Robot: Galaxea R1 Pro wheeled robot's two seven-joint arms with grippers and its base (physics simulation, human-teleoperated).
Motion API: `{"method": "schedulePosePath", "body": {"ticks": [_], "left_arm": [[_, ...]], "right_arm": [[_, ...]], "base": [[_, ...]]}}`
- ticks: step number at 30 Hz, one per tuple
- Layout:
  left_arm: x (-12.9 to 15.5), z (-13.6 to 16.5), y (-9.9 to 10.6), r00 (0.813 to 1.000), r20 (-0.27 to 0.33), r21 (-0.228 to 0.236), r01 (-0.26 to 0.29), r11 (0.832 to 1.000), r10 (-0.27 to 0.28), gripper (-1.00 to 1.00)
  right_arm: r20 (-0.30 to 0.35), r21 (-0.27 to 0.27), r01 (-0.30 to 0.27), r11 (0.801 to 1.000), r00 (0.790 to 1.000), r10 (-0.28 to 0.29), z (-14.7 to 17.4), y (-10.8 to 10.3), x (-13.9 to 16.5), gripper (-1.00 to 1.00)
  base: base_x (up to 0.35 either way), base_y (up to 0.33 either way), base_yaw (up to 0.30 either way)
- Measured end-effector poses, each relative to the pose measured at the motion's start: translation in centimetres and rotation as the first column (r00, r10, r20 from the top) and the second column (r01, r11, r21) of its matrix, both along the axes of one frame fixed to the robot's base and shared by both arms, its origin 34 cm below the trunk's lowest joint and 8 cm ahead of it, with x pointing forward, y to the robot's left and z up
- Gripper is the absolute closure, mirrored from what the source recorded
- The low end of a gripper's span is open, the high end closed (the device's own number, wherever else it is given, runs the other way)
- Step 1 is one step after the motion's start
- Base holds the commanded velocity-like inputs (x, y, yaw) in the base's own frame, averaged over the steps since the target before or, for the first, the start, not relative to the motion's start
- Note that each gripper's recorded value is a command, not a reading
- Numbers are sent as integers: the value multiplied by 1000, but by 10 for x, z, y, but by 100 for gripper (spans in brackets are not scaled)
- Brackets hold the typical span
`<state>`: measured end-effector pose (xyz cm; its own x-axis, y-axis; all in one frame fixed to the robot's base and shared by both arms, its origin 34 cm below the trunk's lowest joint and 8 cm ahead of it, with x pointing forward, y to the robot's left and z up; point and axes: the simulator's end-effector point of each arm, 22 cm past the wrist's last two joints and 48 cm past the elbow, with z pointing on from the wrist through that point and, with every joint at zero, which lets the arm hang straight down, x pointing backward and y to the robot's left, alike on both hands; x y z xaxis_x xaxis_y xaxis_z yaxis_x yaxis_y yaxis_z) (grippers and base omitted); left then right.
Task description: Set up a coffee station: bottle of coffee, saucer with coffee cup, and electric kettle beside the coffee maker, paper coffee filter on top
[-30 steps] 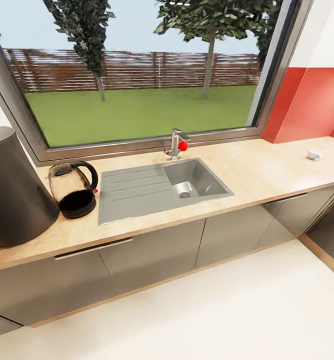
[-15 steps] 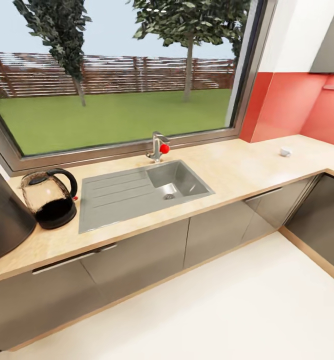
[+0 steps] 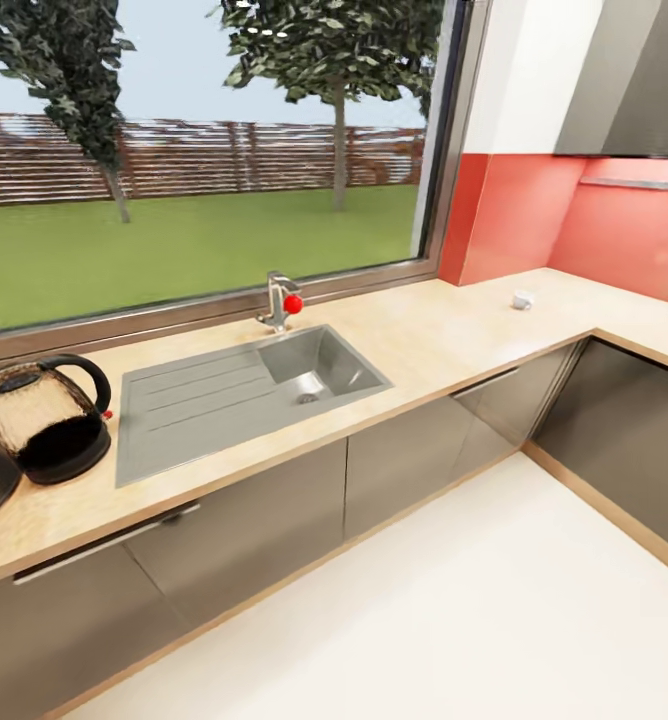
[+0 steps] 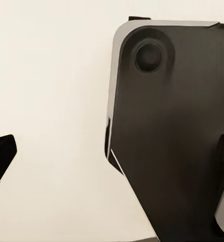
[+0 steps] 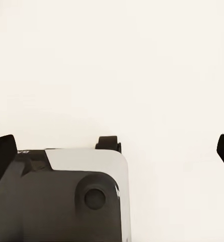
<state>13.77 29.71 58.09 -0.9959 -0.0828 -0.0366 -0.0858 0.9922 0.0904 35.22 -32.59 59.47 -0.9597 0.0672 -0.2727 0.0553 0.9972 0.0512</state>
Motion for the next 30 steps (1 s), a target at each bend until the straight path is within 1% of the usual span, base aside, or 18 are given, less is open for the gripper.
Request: {"method": "schedulePosePath", "body": {"ticks": [20,30], "left_arm": [[12,0,0,1000,27,-2,14,1000,-14,-100],[17,1,0,999,41,-2,14,1000,-14,-100]], "right_arm": [[28,-1,3,1000,1000,-3,6,-1,11,-100],[41,-2,3,1000,999,-3,9,-2,15,-100]], "base": [[3,0,-220],[199,-128,-219]]}}
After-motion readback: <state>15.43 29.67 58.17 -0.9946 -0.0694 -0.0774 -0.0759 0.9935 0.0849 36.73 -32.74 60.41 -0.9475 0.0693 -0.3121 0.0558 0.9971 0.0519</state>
